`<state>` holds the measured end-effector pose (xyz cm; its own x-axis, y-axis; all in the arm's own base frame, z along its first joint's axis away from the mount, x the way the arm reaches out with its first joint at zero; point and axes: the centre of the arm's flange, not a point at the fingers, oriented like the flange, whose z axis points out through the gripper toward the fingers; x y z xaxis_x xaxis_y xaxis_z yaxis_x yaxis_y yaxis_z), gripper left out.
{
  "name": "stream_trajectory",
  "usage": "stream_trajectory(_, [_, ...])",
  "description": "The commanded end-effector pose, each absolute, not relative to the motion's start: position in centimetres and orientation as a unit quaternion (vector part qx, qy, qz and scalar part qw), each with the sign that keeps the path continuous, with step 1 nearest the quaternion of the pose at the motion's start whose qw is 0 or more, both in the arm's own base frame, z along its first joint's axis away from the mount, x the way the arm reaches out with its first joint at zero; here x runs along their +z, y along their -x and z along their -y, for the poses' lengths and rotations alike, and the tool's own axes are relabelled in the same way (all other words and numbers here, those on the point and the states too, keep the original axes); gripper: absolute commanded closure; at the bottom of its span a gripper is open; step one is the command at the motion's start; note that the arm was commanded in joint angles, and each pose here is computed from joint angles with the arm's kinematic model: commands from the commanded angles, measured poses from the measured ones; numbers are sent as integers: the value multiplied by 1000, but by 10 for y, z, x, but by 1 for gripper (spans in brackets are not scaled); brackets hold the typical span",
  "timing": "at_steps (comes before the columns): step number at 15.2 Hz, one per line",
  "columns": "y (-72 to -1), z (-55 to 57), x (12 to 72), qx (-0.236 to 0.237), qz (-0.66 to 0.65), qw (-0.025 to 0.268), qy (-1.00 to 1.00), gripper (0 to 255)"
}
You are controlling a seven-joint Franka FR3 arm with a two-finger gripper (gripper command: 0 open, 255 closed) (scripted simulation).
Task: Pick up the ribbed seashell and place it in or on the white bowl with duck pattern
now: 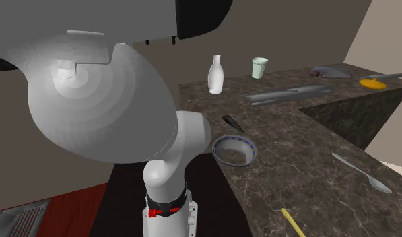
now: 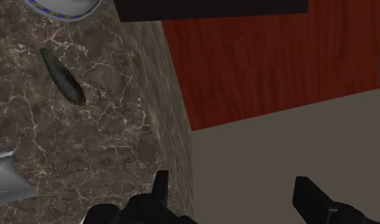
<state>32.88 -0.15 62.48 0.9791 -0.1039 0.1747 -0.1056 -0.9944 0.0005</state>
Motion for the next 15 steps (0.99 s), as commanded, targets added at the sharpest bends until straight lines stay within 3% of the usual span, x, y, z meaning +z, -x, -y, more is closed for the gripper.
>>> stream_trajectory(1, [-329, 1, 625, 88, 53, 5, -995, 0])
stream_trajectory(15, [-331, 113, 482, 54, -57, 24, -997, 0])
